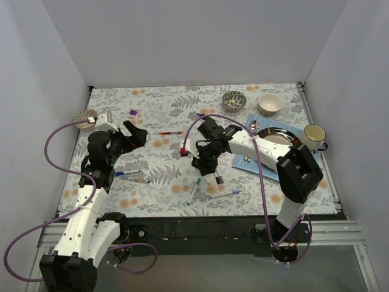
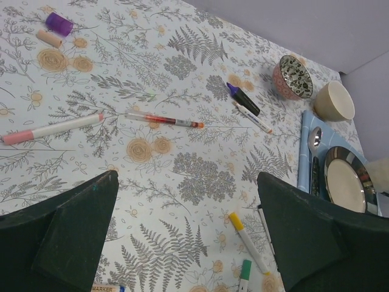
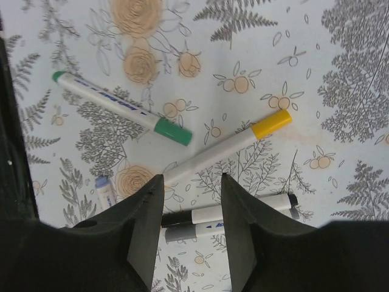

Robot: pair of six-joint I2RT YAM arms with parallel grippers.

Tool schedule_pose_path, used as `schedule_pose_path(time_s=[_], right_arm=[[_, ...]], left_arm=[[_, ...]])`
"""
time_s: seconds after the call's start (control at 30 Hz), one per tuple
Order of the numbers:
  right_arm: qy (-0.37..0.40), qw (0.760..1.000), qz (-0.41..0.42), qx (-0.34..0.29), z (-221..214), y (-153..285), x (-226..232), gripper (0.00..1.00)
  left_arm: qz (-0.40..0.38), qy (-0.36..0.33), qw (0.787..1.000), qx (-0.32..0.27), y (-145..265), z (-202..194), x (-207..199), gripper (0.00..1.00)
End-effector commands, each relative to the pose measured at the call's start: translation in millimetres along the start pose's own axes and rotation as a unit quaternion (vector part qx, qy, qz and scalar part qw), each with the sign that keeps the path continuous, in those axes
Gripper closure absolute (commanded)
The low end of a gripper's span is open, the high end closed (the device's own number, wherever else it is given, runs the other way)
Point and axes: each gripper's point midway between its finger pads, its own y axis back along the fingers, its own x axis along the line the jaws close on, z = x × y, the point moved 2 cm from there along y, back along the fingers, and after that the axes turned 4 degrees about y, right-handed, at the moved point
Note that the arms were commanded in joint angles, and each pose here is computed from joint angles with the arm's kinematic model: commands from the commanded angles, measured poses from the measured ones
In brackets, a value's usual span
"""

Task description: Open the pen caps

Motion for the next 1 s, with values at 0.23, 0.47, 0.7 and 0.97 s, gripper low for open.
schedule_pose_path(time_s=[0.23, 0.47, 0.7, 0.97], right_arm=[[-0.088, 0.989, -0.074, 0.095, -24, -31, -9, 0.48], [-0.095, 0.987, -0.065, 0.116, -35, -41, -8, 0.47], [-0.106, 0.981, -0.077, 0.141, -43, -47, -15, 0.50], [-0.122, 0.976, -0.089, 0.156, -46, -57, -27, 0.63]], left_arm=[[0.008, -0.011, 1.000, -0.011, 4, 3, 2, 0.02], [0.006, -0.011, 1.000, -0.010, 4, 3, 1, 0.02], [0.006, -0.011, 1.000, -0.010, 4, 3, 2, 0.02], [0.007, -0.012, 1.000, -0.011, 4, 4, 2, 0.02]])
